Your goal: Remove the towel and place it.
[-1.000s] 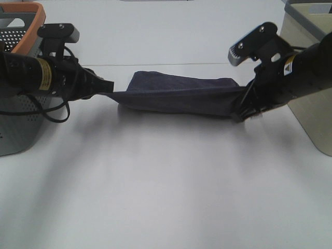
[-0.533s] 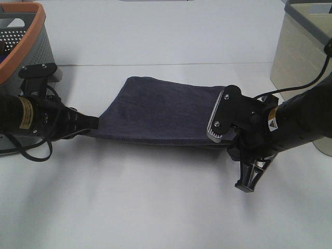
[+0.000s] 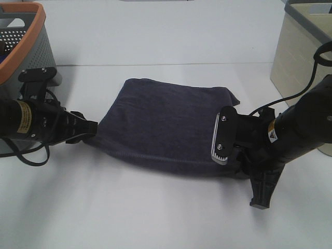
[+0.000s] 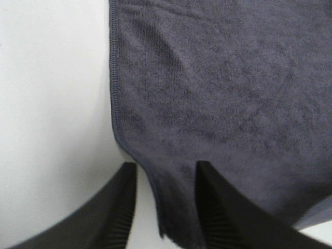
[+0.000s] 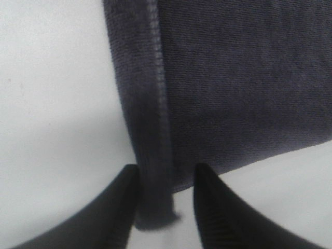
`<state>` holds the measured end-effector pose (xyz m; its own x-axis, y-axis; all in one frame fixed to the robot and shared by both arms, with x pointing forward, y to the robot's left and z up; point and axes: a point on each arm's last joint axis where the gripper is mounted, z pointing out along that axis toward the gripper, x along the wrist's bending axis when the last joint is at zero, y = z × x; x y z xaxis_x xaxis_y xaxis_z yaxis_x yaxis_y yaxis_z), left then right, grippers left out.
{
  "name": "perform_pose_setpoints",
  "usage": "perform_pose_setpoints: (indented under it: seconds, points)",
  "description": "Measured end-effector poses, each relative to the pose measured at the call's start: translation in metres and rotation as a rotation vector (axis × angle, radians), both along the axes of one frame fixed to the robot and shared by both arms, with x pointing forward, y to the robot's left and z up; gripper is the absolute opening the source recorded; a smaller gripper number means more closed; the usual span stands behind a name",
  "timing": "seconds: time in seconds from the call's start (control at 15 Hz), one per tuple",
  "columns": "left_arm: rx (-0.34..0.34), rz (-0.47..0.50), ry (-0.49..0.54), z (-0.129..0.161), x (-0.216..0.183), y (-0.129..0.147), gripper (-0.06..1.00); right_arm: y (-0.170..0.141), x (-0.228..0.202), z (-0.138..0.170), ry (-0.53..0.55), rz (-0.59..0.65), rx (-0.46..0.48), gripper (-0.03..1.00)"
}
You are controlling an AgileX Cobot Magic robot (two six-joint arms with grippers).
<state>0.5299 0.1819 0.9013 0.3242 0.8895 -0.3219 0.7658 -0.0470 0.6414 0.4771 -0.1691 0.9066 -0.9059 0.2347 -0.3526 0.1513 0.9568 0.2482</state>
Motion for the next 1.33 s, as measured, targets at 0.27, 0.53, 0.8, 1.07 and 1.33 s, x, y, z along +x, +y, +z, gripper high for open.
perform_pose_setpoints:
  seconds: [0.27,0.53,0.8,1.07,1.33]
  points:
    - [0.0,0.001,-0.005,0.002,0.0,0.0,0.8,-0.002,-0.003,-0.001,0.031,0.001,-0.029,0.84]
    - [-0.031,-0.002,-0.109,0.034,0.003,-0.001,0.81,-0.008,-0.01,0.028,-0.013,-0.019,-0.014,0.87]
    - [-0.065,-0.021,-0.296,0.09,0.033,-0.01,0.81,-0.001,0.001,0.097,-0.274,-0.088,0.211,0.87]
    - [0.124,0.136,-0.424,0.144,0.07,0.001,0.8,0.0,0.026,0.158,-0.447,-0.253,0.459,0.86]
    - [0.5,0.341,-0.423,0.194,0.086,0.033,0.8,-0.038,0.057,0.212,-0.528,-0.609,0.734,0.85]
